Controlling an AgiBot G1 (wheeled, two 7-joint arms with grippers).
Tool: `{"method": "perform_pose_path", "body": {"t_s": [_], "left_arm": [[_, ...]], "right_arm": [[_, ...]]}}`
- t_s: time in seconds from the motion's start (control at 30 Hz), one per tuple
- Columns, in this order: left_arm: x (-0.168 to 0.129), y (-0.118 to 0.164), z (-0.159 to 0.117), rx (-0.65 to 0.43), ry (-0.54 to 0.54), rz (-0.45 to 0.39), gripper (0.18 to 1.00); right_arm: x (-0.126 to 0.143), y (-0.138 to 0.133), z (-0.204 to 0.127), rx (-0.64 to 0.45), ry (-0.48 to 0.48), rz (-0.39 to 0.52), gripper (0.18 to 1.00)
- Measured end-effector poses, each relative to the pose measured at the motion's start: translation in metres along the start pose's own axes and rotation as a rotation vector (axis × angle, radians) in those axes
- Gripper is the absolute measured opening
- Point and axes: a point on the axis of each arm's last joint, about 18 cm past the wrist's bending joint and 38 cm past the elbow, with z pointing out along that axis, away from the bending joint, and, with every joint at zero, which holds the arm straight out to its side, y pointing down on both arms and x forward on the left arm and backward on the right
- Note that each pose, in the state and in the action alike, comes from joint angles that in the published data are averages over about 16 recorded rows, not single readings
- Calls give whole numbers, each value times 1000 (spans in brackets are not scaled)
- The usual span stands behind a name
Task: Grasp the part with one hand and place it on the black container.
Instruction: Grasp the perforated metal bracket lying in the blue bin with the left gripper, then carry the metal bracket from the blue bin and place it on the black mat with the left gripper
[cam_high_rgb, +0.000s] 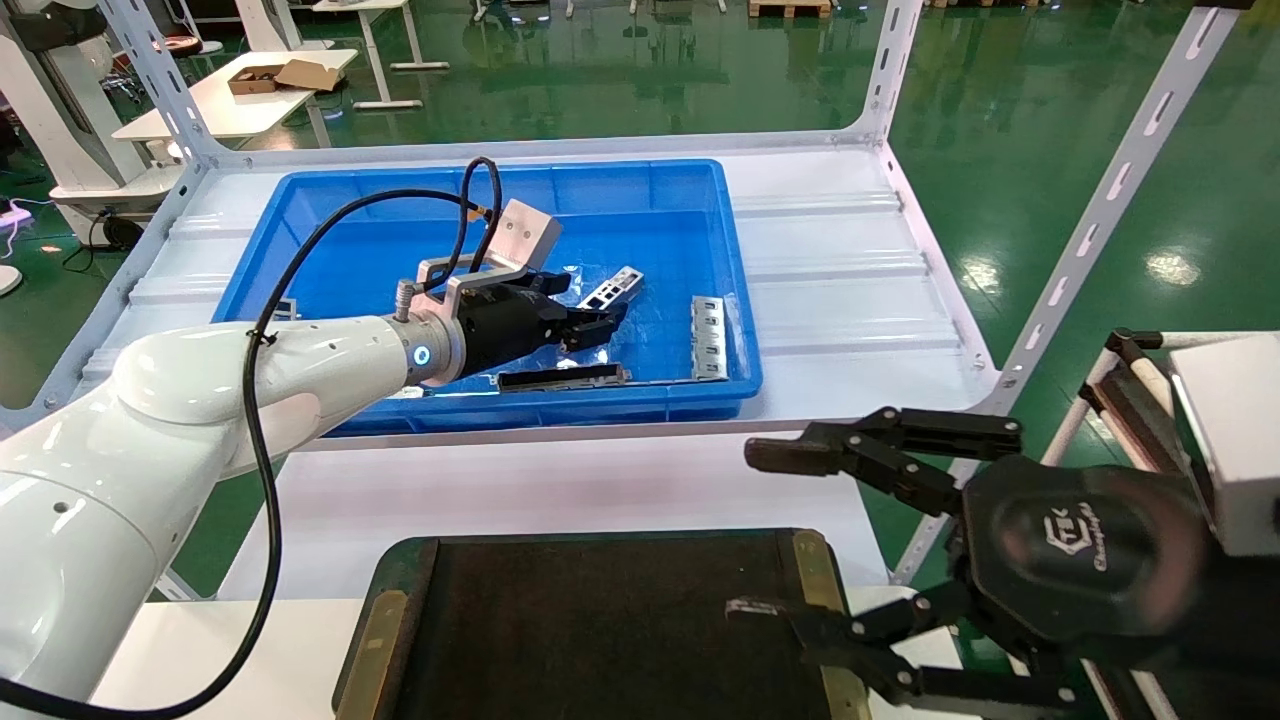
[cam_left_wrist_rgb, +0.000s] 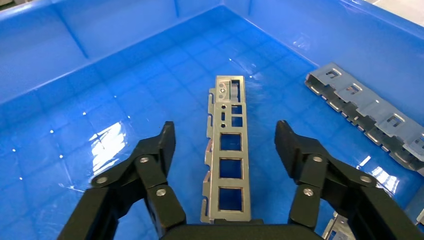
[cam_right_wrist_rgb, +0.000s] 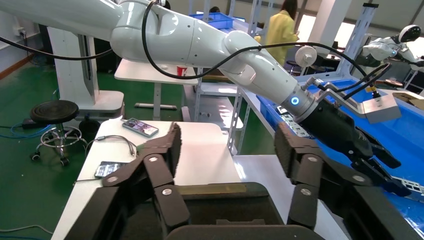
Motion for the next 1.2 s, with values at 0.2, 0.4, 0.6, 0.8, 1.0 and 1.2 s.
{"method": "perform_pose_path", "body": {"t_s": [0.2,0.4,0.6,0.8,1.0,1.2], "left_arm": [[2,3,1,-3,0,-11,694],[3,5,2,-3,-1,-21,553],[3,5,2,8,-6,-38,424],[0,-3,0,45,-2,-64,350],[-6,-19,-14,116,48,-80,321],[-9,-35,-44,216,171,-63,321]], "right_arm": [[0,0,0,0,0,0,644],[0,0,0,0,0,0,501],[0,0,0,0,0,0,376],[0,0,0,0,0,0,283],[0,0,0,0,0,0,226],[0,0,0,0,0,0,199]]}}
